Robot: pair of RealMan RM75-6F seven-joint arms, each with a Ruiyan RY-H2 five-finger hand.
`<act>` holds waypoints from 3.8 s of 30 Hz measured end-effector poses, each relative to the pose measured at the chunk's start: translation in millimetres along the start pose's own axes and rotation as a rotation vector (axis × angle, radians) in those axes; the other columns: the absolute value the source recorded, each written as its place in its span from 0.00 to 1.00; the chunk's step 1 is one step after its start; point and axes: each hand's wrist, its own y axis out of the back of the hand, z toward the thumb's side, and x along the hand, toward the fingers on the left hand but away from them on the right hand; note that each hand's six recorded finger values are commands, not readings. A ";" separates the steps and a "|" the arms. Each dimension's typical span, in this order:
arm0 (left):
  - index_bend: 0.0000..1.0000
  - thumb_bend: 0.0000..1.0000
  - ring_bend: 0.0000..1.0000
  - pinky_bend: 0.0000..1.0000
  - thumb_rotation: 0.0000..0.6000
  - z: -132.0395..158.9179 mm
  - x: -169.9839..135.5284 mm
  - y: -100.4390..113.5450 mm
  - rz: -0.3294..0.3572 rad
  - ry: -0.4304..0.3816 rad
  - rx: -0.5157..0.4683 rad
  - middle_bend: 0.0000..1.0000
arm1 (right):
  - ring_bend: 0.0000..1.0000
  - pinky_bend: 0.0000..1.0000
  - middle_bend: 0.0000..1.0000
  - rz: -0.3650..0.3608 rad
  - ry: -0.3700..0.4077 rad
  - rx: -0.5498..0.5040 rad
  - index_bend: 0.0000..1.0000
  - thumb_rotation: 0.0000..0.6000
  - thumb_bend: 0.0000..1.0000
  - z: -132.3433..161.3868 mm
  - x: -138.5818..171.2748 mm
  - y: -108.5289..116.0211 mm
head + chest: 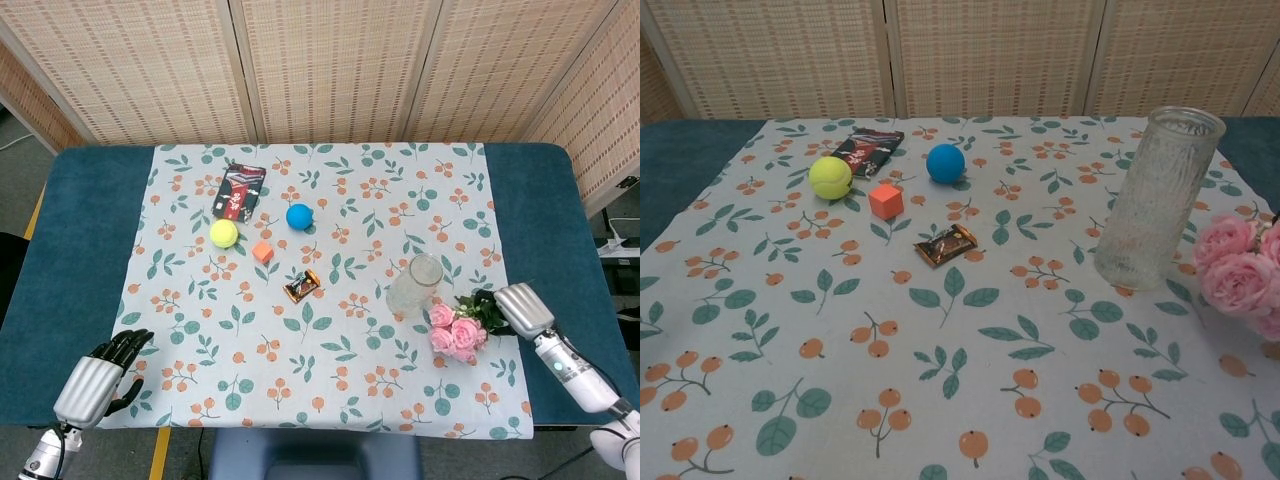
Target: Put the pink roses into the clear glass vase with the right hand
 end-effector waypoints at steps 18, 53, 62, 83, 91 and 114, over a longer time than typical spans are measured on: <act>0.10 0.38 0.15 0.36 1.00 -0.5 -0.3 2.2 0.004 0.003 -0.011 0.13 | 0.94 1.00 0.90 -0.158 0.162 -0.362 0.93 1.00 0.62 79.7 79.5 66.3; 0.10 0.38 0.15 0.36 1.00 -2.6 -1.2 4.4 0.011 0.009 -0.014 0.13 | 0.94 1.00 0.90 -0.177 0.193 -0.992 0.93 1.00 0.63 154.3 -2.6 167.5; 0.10 0.38 0.15 0.36 1.00 -2.0 -1.5 4.6 0.013 0.007 -0.013 0.13 | 0.94 1.00 0.90 -0.152 0.168 -1.033 0.93 1.00 0.63 138.3 -15.7 156.6; 0.11 0.38 0.15 0.36 1.00 -1.8 -1.8 4.2 0.011 0.006 -0.013 0.13 | 0.92 1.00 0.90 -0.077 0.052 -1.060 0.49 1.00 0.25 93.4 -33.9 119.4; 0.11 0.38 0.15 0.36 1.00 -3.0 -1.9 3.9 0.010 0.011 -0.013 0.13 | 0.90 1.00 0.90 -0.014 0.066 -1.002 0.00 1.00 0.11 87.8 -29.7 108.7; 0.11 0.38 0.15 0.36 1.00 -11.0 -1.1 9.6 0.036 0.040 -0.019 0.13 | 0.45 0.87 0.51 -0.228 -0.127 -0.137 0.00 1.00 0.09 29.3 50.0 99.3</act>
